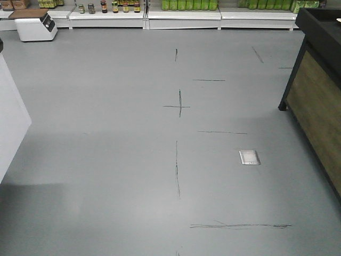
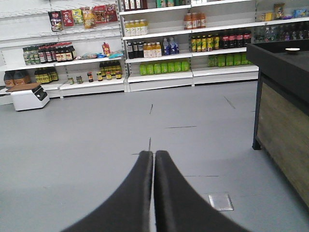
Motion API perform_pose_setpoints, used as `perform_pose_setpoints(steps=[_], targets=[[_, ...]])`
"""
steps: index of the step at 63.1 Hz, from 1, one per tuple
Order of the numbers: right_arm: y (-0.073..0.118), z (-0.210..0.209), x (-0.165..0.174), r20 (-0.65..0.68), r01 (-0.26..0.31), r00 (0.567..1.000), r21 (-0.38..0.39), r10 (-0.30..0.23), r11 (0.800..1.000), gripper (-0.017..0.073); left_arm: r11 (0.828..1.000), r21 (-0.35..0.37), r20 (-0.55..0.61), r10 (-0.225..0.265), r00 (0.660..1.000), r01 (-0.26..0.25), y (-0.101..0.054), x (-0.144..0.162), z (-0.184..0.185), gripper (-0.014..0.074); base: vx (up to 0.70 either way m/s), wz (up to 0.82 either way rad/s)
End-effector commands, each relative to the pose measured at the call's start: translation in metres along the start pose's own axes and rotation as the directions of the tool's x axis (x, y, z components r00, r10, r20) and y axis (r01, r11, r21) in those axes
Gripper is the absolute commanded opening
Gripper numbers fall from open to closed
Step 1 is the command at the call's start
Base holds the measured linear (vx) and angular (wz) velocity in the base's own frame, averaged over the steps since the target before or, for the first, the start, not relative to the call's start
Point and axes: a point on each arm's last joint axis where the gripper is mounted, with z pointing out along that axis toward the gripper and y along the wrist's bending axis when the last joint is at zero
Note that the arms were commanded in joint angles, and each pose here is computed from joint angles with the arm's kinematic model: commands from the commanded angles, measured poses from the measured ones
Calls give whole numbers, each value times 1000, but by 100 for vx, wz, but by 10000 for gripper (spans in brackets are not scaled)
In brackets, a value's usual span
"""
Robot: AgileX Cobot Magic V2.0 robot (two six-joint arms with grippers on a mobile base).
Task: Pick three apples into basket with both arms
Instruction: 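Drive the base forward toward the black fruit display tables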
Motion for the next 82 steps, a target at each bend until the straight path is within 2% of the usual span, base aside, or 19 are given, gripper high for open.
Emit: perform_pose_setpoints(steps=[1,82], targets=[[0,0,-2,70,14,997,-5,-14,1000,-1,1000,13,65,1,998,-2,-1,0,0,-6,0,0],[0,0,-2,70,14,997,-5,-14,1000,-1,1000,13,65,1,998,-2,-1,0,0,-6,1,2]])
